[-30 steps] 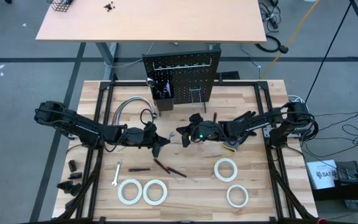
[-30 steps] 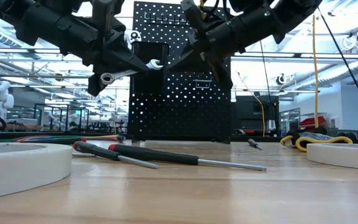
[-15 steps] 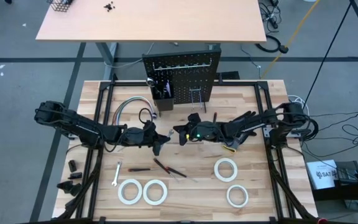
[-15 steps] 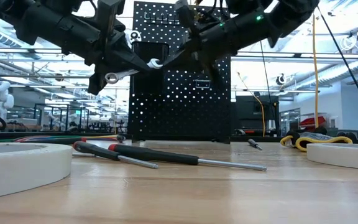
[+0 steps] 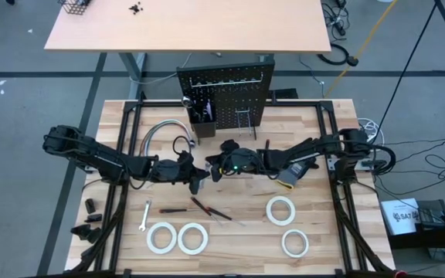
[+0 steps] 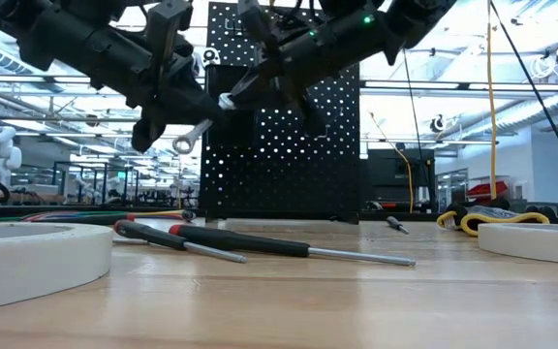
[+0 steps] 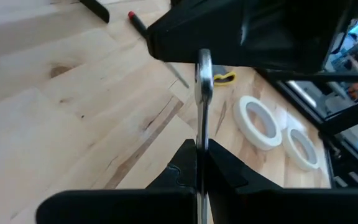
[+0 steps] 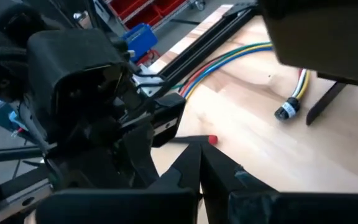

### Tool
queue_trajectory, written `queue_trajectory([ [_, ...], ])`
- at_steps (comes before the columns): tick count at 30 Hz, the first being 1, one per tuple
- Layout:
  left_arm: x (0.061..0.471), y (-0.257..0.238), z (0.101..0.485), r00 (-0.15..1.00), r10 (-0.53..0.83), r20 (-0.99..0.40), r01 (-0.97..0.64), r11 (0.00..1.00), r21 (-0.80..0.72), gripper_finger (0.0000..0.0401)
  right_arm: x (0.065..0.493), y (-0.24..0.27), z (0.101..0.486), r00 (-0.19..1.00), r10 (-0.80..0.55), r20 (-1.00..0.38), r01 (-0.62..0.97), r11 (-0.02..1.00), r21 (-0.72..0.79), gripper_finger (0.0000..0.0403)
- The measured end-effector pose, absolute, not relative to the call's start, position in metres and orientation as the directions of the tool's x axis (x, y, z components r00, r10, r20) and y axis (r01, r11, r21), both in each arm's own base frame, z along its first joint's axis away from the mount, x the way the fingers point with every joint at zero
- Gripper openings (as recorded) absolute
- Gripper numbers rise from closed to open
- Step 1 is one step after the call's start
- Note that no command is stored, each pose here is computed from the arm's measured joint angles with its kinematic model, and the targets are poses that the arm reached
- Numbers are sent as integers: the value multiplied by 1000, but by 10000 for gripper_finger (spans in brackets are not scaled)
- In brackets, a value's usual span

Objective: Hang tools onto peg board
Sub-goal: Put the wrench into the peg board

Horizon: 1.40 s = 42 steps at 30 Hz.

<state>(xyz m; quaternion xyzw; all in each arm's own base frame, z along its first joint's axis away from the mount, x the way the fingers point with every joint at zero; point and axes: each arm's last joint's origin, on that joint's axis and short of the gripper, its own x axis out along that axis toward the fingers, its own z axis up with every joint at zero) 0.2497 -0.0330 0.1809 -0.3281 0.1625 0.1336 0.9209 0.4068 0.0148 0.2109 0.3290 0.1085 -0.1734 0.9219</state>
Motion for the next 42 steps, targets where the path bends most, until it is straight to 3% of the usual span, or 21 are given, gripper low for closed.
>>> queue_trajectory([
  [12,247,-33,175,888,133,-441,-373,770,-518,9,416,21,204,922,-189,-339,355,762,541,0],
  [30,249,-31,181,902,171,-397,-368,785,-499,9,391,11,265,903,-373,-212,427,833,353,0],
  [42,240,-30,202,933,168,-319,-302,847,-438,8,382,10,270,872,-424,-247,484,823,298,0],
])
